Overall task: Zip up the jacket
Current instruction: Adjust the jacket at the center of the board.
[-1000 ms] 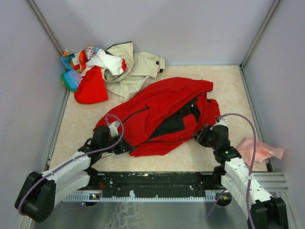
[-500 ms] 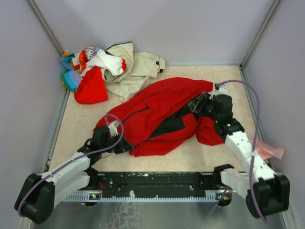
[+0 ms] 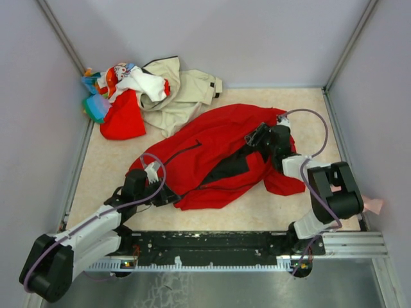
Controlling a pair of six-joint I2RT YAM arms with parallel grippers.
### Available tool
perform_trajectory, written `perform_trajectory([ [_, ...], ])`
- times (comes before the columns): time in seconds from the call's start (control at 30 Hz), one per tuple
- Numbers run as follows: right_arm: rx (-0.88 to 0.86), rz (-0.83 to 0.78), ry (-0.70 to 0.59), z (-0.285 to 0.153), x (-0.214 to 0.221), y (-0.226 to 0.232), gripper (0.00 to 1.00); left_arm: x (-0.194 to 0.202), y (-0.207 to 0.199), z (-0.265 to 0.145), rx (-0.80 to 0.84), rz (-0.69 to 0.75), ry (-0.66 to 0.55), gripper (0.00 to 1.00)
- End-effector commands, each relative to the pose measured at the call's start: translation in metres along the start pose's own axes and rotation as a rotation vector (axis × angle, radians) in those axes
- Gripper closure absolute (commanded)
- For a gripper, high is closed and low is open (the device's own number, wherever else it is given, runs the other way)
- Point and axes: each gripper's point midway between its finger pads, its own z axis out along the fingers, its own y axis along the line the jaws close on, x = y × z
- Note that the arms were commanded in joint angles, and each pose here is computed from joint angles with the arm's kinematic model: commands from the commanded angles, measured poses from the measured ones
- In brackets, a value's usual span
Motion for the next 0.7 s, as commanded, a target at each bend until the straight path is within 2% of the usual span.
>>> perform_trajectory([
  [0.0, -0.013, 0.043, -0.113, 0.021, -0.015, -0.002, 0.4, -0.004, -0.001, 0.002, 0.008, 0.01, -0.018, 0.94],
  [0.1, -0.062, 0.059, -0.095, 0.034, -0.005, -0.001, 0.39, -0.005, -0.001, 0.001, 0.005, 0.011, -0.023, 0.94],
  [0.3, -0.218, 0.048, -0.134, 0.036, -0.025, 0.036, 0.4, -0.005, 0.003, -0.001, -0.014, 0.011, -0.033, 0.94],
  [0.53, -0.349, 0.013, -0.176, 0.012, -0.056, 0.081, 0.51, -0.006, 0.003, -0.002, -0.02, 0.009, -0.041, 0.94],
  [0.67, -0.395, 0.005, -0.155, -0.003, -0.059, 0.096, 0.56, -0.006, 0.003, -0.001, -0.019, 0.007, -0.037, 0.94],
])
